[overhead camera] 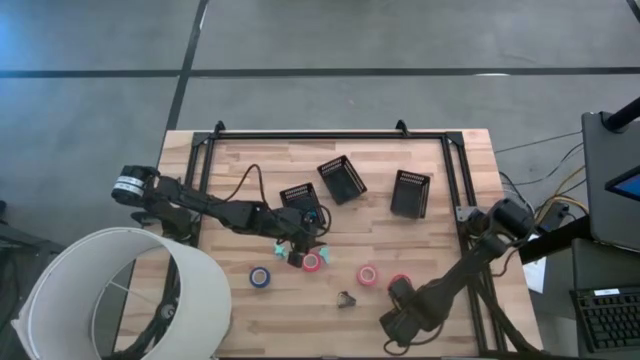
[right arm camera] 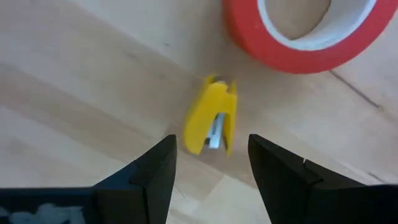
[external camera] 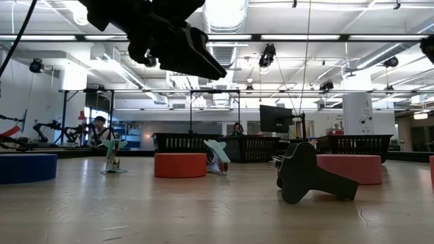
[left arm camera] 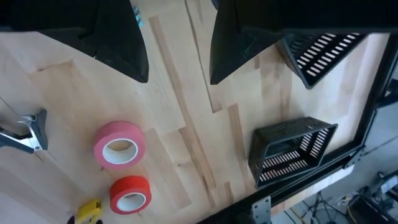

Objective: Pick and place Stapler, Stapler remover, tape
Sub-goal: Put the yellow stapler into the left black basket

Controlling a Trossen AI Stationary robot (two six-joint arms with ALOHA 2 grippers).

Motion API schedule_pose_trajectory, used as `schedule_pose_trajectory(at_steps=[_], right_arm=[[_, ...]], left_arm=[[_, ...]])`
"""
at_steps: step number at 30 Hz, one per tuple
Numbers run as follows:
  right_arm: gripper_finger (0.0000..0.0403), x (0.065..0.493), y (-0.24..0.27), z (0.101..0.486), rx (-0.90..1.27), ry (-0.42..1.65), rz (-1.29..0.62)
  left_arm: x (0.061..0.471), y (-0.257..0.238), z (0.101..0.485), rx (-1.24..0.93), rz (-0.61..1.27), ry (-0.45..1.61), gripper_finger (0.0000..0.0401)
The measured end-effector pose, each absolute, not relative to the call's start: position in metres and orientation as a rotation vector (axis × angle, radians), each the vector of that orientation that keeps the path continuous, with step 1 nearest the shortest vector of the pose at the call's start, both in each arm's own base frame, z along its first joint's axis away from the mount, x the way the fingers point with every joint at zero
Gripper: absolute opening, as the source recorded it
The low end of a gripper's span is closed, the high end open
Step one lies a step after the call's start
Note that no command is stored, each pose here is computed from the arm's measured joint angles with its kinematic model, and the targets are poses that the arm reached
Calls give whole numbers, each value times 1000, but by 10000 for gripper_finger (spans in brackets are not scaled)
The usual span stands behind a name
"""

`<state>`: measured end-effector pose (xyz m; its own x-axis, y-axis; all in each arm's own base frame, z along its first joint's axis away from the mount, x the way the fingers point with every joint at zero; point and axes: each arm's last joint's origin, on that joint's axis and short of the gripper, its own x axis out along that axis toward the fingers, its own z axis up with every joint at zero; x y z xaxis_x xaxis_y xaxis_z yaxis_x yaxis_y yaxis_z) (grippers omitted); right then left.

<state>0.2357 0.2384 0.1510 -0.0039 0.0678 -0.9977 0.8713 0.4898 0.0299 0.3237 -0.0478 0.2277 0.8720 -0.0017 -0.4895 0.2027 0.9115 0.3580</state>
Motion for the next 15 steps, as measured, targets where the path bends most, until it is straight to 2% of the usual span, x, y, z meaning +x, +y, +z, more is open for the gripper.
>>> schedule_pose_trajectory(at_steps=[15], right_arm=[[194,238,236,132,827,1381,-884]], left_arm=[[325,-48,229,459,-119,491,175]])
